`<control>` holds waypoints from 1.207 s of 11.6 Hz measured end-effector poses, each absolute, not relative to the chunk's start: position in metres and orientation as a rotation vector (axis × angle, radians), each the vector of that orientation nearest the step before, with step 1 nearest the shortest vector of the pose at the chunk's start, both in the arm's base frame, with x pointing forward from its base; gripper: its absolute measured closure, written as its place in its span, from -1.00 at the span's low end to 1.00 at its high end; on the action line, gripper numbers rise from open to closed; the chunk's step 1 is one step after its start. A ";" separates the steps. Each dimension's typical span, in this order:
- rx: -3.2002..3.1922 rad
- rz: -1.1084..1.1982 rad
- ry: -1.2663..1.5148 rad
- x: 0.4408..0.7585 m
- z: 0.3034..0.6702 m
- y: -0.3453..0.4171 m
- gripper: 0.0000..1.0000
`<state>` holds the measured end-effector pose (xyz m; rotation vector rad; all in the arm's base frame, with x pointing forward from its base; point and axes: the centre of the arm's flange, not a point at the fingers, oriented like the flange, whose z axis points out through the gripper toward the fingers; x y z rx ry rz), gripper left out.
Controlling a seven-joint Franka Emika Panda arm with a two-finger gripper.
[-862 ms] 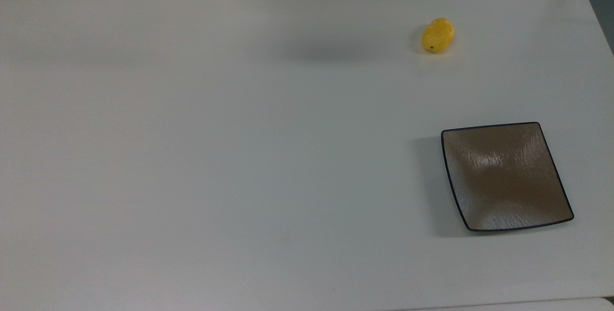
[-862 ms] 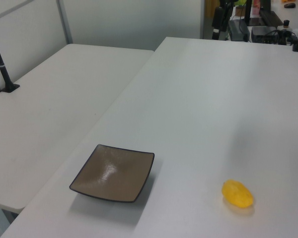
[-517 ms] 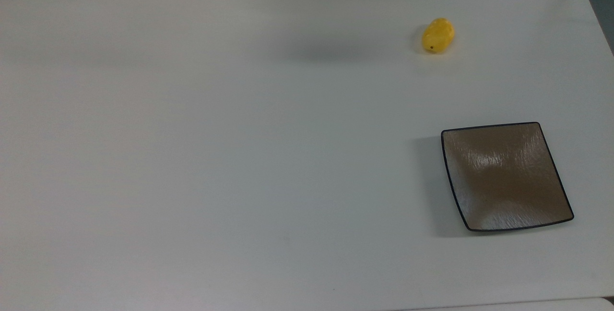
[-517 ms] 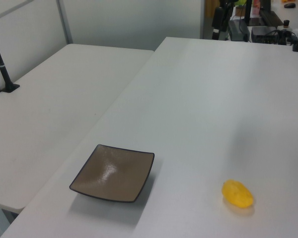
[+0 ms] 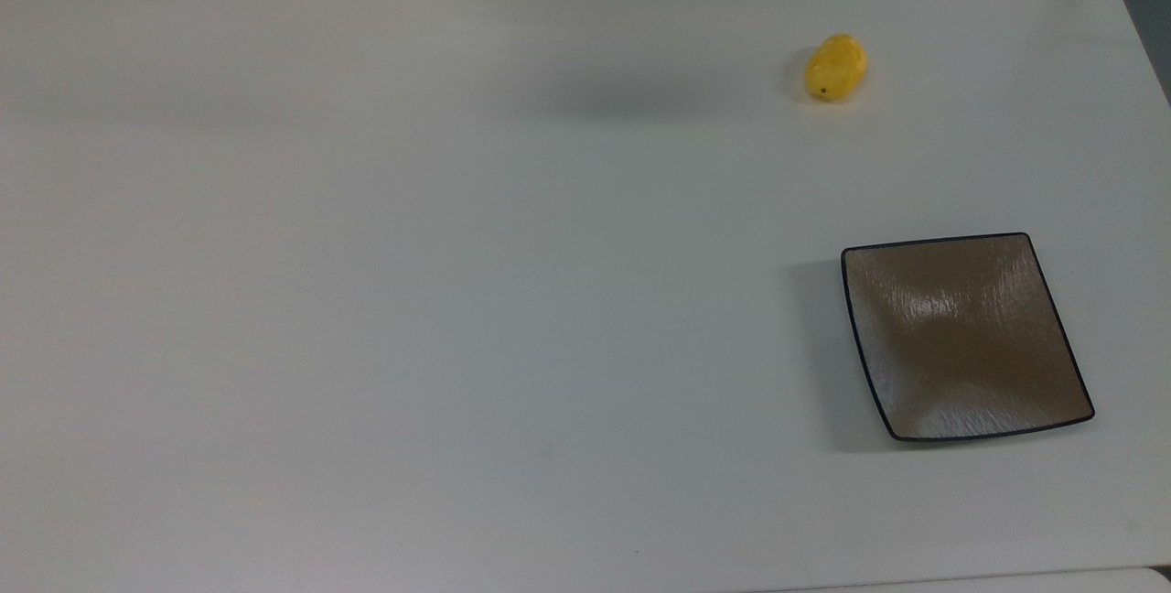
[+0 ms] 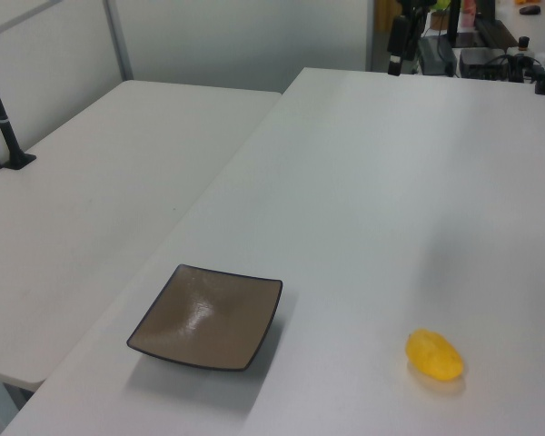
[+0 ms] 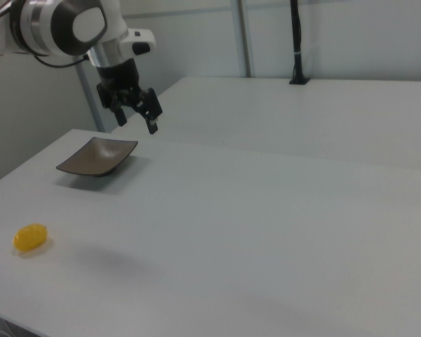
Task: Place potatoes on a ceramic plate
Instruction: 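Move the open gripper toward the yellow potato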
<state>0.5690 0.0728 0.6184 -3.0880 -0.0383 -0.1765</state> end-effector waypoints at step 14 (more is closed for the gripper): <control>-3.071 -0.043 -0.017 0.455 0.592 0.350 -1.00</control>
